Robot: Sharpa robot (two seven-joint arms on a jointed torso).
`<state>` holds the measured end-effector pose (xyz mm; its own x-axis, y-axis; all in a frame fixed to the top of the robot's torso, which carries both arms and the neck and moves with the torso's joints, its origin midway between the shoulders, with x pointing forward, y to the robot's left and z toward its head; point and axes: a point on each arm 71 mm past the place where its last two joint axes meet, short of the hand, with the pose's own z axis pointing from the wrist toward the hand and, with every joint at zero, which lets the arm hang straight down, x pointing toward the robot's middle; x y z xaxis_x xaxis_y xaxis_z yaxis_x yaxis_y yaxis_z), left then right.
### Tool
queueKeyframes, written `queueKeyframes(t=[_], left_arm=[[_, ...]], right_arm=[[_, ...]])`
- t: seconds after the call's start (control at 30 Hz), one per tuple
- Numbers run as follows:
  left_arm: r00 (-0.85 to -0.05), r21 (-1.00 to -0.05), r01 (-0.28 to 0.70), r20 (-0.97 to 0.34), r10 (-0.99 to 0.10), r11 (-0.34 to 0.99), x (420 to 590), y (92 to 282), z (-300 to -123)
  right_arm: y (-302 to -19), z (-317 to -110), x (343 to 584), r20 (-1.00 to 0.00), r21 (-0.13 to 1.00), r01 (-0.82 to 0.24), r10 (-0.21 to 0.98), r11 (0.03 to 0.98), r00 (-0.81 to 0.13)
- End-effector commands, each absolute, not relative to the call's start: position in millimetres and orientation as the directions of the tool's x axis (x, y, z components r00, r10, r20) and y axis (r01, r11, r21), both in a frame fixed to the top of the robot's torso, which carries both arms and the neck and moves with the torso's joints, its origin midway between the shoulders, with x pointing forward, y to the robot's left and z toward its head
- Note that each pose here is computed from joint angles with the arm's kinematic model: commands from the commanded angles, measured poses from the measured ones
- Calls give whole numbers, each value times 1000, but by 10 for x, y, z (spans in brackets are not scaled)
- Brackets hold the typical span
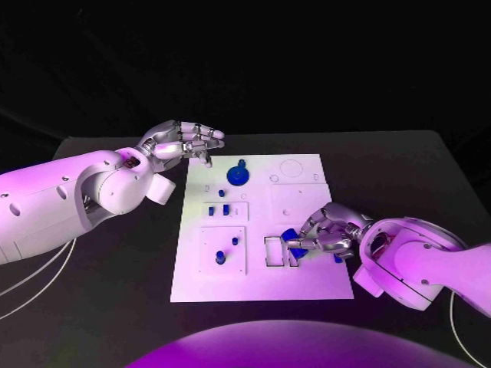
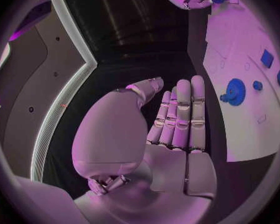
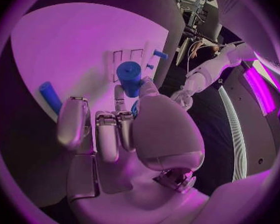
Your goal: Assemble the parts on the task board
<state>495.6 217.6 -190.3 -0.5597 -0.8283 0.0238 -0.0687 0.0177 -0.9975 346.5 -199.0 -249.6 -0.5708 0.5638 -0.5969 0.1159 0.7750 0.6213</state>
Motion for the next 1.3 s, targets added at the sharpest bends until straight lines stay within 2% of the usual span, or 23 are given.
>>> queueKeyframes(t=[0.03,0.7,1.3], left_arm=[[-578,-998,-67,31,-816,9,4945,2139,-1893],[-578,-997,-71,31,-816,12,4936,2154,-1893],[-577,-997,-76,31,-816,16,4933,2165,-1896]], right_arm=[[-1928,-2540,3456,-587,614,102,539,783,-604],[-1775,-2639,3518,-624,582,61,493,811,-607],[-1698,-2694,3471,-609,574,46,464,818,-644]])
